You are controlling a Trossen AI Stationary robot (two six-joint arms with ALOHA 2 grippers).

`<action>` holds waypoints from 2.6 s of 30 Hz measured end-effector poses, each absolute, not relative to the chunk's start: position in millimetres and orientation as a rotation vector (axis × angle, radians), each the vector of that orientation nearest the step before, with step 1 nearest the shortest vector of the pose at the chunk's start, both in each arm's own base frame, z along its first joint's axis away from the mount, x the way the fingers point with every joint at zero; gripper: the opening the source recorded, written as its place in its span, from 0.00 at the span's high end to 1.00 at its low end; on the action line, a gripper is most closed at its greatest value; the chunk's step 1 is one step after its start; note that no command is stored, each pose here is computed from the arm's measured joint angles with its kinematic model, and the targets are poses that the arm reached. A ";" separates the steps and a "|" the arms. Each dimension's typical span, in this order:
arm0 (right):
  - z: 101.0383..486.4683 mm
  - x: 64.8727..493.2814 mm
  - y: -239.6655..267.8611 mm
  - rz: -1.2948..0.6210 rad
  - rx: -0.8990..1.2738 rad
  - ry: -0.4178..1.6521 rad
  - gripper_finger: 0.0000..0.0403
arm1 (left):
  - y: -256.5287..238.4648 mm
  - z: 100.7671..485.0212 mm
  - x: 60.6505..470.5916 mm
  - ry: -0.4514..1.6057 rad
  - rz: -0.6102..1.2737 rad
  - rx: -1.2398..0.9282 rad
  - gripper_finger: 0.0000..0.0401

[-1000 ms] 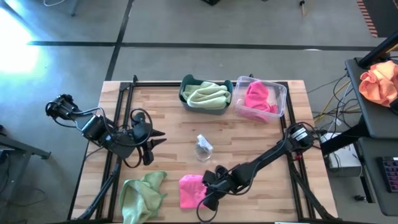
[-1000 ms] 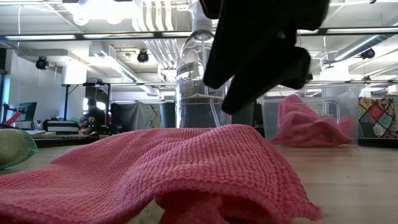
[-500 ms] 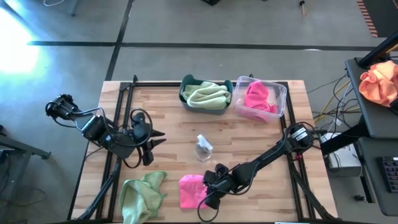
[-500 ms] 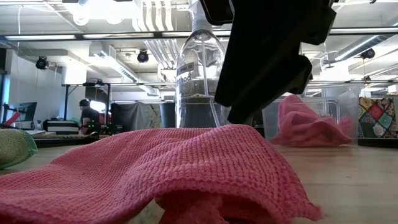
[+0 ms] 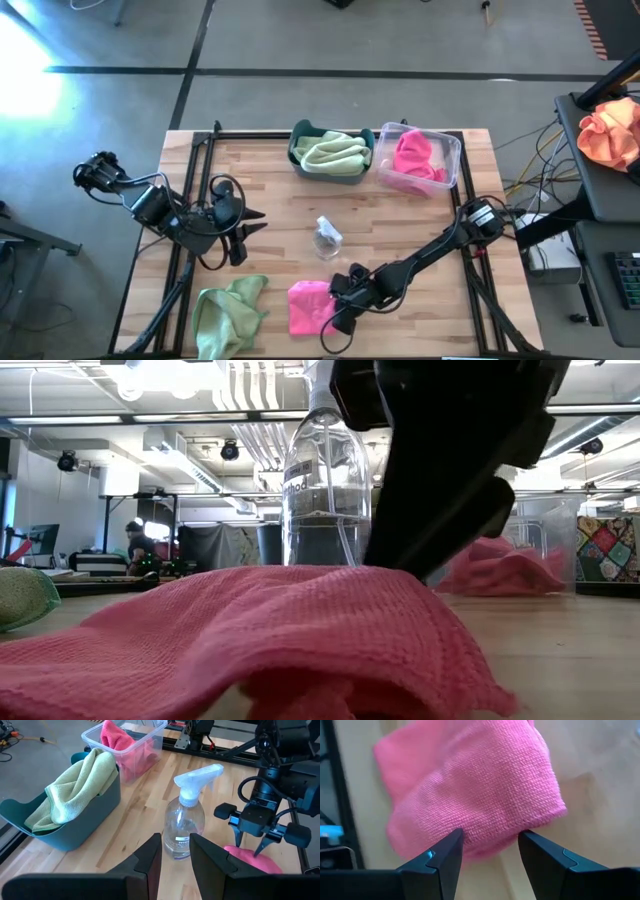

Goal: Sort microfiber towel by color & place in baskets
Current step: Put the right pink microfiber cloth into the transparent bin, then put the pink microfiber cloth into the transparent bin

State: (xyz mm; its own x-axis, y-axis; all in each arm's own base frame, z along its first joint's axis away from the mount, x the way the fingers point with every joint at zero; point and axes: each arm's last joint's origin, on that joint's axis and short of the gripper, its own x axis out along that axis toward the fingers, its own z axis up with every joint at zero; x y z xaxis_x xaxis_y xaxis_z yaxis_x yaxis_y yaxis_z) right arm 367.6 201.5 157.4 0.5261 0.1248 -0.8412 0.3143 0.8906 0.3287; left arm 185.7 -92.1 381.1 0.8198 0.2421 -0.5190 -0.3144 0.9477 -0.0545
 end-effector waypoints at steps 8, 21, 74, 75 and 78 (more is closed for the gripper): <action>151.2 372.3 203.5 -0.104 0.511 0.986 0.54 | -92.1 381.1 185.7 0.533 0.297 -0.140 0.79; 114.0 400.9 219.6 -0.011 0.621 1.014 0.54 | -94.1 379.2 185.8 0.557 0.273 -0.138 0.79; 283.8 384.1 138.0 -0.244 0.470 0.605 0.97 | -91.8 374.6 182.1 0.612 0.288 -0.083 0.79; 291.4 381.6 134.5 -0.264 0.462 0.572 0.97 | -91.7 374.5 182.0 0.613 0.287 -0.078 0.79; 309.5 373.8 127.5 -0.296 0.433 0.507 0.97 | -91.6 374.3 181.9 0.616 0.285 -0.063 0.79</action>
State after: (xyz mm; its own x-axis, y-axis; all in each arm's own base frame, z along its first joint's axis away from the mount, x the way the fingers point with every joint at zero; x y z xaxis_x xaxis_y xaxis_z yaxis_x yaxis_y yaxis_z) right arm 373.8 127.5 309.5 0.8353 -0.1650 -0.5244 0.3751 0.8684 0.3243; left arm 181.9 -91.6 374.3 0.7782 0.2447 -0.5783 -0.2819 0.9591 0.0264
